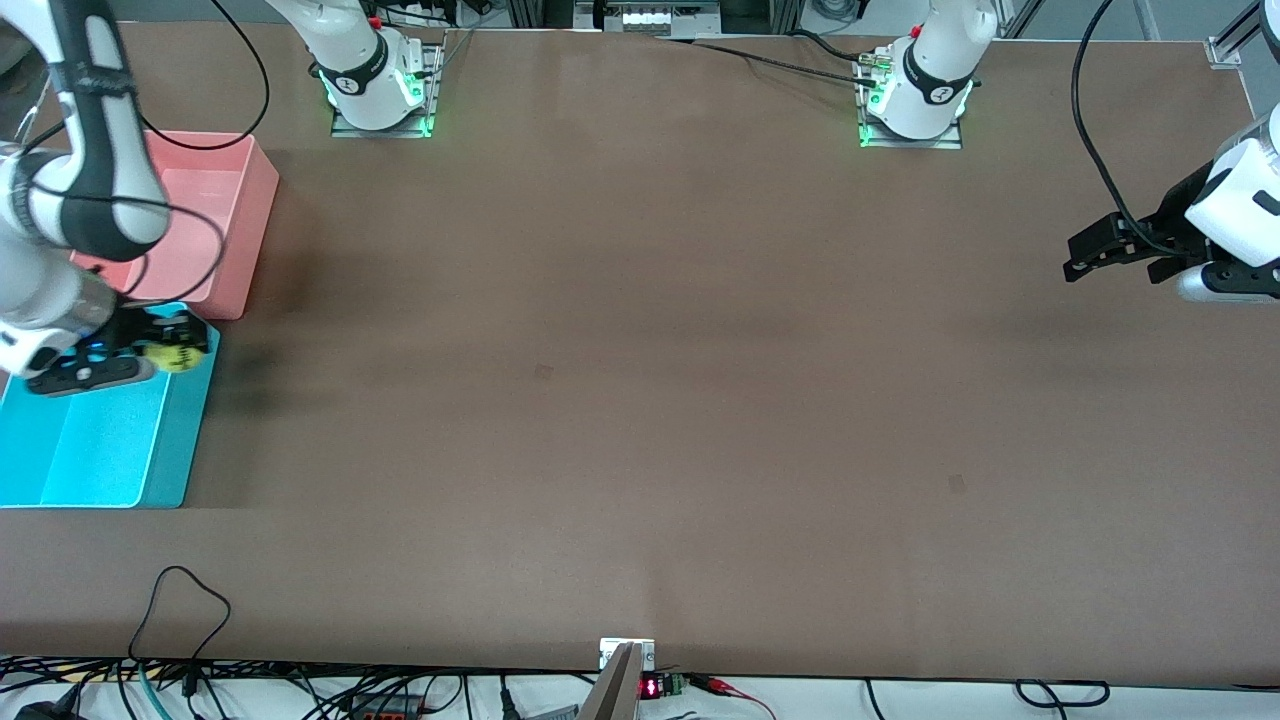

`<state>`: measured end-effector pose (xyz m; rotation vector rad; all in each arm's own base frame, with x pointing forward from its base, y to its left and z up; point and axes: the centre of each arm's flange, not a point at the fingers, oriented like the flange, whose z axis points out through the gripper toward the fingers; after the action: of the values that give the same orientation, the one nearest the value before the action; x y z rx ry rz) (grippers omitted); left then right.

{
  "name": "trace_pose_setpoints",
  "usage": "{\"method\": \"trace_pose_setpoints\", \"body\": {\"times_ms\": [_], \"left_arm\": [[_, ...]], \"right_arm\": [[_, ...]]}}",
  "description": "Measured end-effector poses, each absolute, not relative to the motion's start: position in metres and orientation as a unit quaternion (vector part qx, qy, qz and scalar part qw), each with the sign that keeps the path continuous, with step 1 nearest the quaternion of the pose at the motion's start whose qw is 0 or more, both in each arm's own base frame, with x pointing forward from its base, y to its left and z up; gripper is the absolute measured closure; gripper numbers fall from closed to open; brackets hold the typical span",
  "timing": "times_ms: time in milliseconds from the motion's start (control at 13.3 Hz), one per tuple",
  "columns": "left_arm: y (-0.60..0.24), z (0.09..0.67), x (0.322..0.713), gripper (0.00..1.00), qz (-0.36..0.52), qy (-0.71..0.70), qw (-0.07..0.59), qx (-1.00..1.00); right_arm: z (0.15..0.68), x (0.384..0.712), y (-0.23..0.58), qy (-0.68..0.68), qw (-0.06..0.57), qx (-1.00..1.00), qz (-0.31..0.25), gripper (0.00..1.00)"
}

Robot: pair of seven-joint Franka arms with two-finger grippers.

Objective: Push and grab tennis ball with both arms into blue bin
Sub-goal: 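Carry the held ball with the right gripper over the blue bin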

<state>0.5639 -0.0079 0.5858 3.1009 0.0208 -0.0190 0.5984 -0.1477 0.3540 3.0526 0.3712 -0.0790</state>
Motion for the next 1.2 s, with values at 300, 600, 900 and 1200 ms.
{"method": "trace_pose_setpoints", "body": {"times_ms": [300, 600, 900, 1200], "left_arm": [[-0.01, 0.586, 0.564, 0.0, -0.008, 0.004, 0.02, 1.0], [-0.007, 0.586, 0.564, 0.0, -0.008, 0.008, 0.02, 1.0], [-0.007, 0.586, 0.564, 0.0, -0.008, 0.008, 0.02, 1.0], [-0.007, 0.586, 0.564, 0.0, -0.008, 0.008, 0.02, 1.0]], "right_arm": [[0.318, 0.597, -0.242, 0.123, 0.038, 0.99, -0.05, 0.33], [0.275, 0.581, -0.286, 0.111, 0.035, 0.99, -0.085, 0.33], [0.223, 0.572, -0.292, 0.108, 0.021, 0.987, -0.114, 0.33], [0.196, 0.57, -0.294, 0.109, 0.022, 0.987, -0.113, 0.31]]}}
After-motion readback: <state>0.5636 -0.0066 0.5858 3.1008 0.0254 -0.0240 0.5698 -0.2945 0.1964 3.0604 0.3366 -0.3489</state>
